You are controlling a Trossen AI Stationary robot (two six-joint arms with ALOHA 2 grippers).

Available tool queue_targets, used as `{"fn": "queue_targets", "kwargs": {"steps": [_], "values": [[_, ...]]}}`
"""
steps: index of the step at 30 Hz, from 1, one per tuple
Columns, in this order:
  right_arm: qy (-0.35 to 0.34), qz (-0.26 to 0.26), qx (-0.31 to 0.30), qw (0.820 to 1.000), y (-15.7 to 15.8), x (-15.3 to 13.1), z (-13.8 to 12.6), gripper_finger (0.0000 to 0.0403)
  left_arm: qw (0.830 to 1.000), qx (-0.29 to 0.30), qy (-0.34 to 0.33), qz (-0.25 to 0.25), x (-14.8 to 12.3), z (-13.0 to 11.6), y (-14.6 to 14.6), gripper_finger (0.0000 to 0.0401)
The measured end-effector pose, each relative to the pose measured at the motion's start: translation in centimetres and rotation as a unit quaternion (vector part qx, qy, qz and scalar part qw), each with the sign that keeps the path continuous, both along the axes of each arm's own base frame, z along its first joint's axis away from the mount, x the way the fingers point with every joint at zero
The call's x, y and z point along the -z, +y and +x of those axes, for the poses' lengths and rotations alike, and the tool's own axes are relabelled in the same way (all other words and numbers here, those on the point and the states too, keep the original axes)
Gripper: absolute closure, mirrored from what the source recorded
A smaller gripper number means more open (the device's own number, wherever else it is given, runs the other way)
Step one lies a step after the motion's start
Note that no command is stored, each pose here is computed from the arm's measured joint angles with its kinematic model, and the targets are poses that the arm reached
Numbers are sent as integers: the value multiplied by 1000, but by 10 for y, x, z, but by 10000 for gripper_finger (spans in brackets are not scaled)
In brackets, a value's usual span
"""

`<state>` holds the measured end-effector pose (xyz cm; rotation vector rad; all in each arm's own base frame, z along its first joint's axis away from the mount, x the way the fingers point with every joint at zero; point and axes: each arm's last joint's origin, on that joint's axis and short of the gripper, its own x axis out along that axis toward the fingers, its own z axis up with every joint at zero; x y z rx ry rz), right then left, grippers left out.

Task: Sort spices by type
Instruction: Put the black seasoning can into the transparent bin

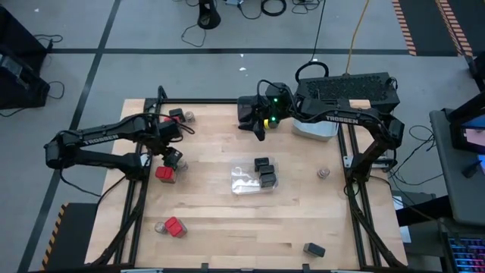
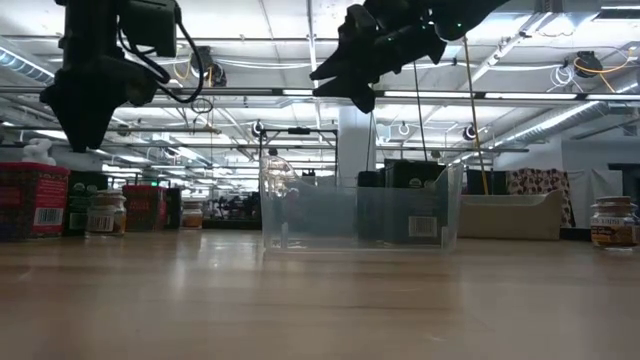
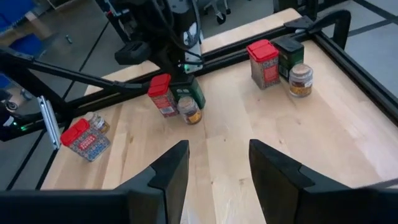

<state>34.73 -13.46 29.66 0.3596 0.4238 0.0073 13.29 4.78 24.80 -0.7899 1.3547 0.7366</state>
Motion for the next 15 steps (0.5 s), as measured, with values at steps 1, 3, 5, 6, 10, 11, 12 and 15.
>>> {"fn": "queue_targets", "kwargs": {"steps": [1,3,5,6,10,11,12,15], "values": [[3,1,0,1000,0,1,0,252,1000,4,3,7,0,0,-1,196],[10,4,-2,1000,2,2,0,252,1000,12,8,24,0,1,-3,196],[22,7,-5,1000,4,4,-1,252,999,17,10,34,0,2,-4,196],[27,8,-7,1000,5,5,-1,252,999,18,9,36,0,2,-5,196],[35,3,-19,999,11,6,0,252,999,9,9,38,0,3,-8,196],[36,2,-21,999,12,7,0,252,999,8,8,38,0,4,-9,196],[36,2,-23,999,13,7,1,252,999,6,8,38,0,4,-10,196],[36,-1,-28,999,16,7,2,252,999,6,7,37,0,5,-13,196]]}}
